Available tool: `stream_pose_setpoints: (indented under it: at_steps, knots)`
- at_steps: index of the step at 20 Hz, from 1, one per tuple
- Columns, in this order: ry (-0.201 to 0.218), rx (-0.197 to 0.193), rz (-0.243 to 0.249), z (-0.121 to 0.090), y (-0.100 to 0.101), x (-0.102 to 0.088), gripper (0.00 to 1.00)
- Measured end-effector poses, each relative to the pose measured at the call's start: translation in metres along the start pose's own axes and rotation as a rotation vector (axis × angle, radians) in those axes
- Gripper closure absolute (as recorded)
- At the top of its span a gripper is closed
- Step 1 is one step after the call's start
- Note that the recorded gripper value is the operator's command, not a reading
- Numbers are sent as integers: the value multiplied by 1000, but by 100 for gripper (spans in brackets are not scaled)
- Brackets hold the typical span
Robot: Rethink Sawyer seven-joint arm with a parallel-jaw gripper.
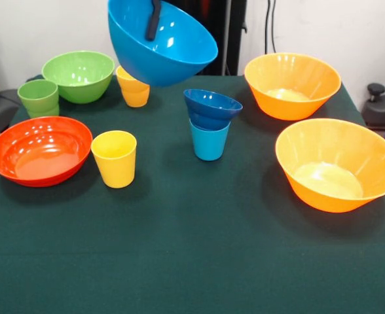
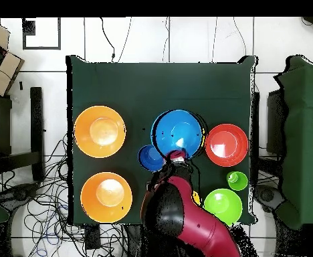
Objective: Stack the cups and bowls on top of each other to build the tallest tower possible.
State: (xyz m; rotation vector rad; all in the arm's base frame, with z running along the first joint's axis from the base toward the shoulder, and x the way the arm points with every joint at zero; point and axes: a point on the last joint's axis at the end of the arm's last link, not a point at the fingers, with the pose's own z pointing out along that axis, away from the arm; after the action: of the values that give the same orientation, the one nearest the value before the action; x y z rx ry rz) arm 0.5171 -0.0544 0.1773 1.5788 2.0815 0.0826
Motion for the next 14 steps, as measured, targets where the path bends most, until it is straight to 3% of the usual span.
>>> stream_pose_setpoints:
  at_steps: [6,14]
  knots:
    - [-12,-40,42,0,6,8,100]
    - [0,-49,88,0,6,18,100]
